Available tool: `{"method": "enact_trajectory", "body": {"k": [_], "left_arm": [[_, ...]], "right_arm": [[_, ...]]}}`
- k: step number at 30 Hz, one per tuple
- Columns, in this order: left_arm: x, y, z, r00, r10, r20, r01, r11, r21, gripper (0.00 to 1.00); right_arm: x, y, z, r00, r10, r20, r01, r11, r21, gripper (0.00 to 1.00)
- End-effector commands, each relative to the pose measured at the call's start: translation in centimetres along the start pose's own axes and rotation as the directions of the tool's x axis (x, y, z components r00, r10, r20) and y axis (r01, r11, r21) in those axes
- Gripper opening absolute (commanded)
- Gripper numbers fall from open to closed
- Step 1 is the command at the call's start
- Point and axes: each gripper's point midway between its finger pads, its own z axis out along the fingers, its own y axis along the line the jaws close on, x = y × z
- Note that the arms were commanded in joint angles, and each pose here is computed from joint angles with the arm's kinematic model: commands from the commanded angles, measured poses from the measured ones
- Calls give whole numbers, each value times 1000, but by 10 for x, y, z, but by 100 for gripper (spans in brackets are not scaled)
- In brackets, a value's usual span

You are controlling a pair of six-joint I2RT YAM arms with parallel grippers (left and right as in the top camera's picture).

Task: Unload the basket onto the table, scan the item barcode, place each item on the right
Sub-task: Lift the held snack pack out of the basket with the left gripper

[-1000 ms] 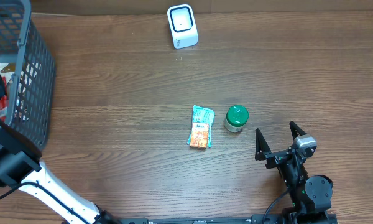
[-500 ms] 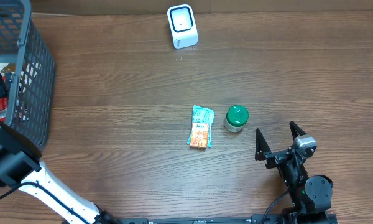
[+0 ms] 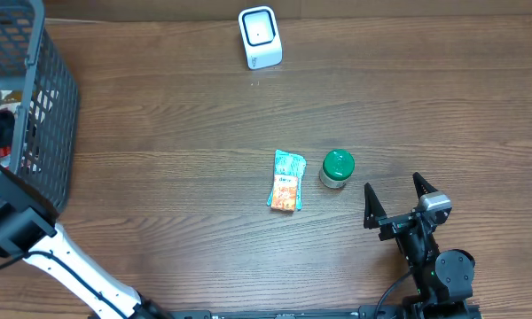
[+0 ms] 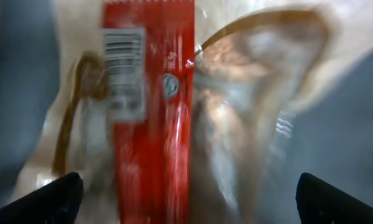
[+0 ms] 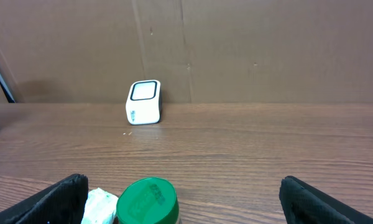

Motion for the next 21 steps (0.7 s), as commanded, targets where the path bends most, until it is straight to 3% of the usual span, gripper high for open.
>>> {"method": "enact_trajectory", "body": {"k": [1,3,5,6,7,8,9,10,16,21], "left_arm": [[8,-8,30,999,23,-35,-22,999,37,100],[12,-9,38,998,23,-50,-20,999,44,100],[13,-9,39,998,28,-53,-26,999,46,86],[13,-9,38,998,29,-55,-27,999,46,62],[13,-9,37,998,29,-54,-27,999,46,51],[12,-9,37,998,29,-54,-26,999,45,24],[12,-10,36,998,29,-54,-26,999,46,10],[13,-10,35,998,28,-58,-26,999,47,4],[15,-12,27,997,26,-79,-22,998,56,4],[-2,-8,-9,998,-35,-42,37,999,38,4]], "right_arm": [[2,0,0,1000,4,3,-4,1000,-1,100],[2,0,0,1000,4,3,-4,1000,-1,100],[2,0,0,1000,4,3,-4,1000,-1,100],[2,0,0,1000,4,3,-4,1000,-1,100],[2,0,0,1000,4,3,-4,1000,-1,100],[2,0,0,1000,4,3,-4,1000,-1,100],[2,0,0,1000,4,3,-4,1000,-1,100],[2,0,0,1000,4,3,-4,1000,-1,100],[2,0,0,1000,4,3,-4,1000,-1,100],[2,0,0,1000,4,3,-4,1000,-1,100]]}}
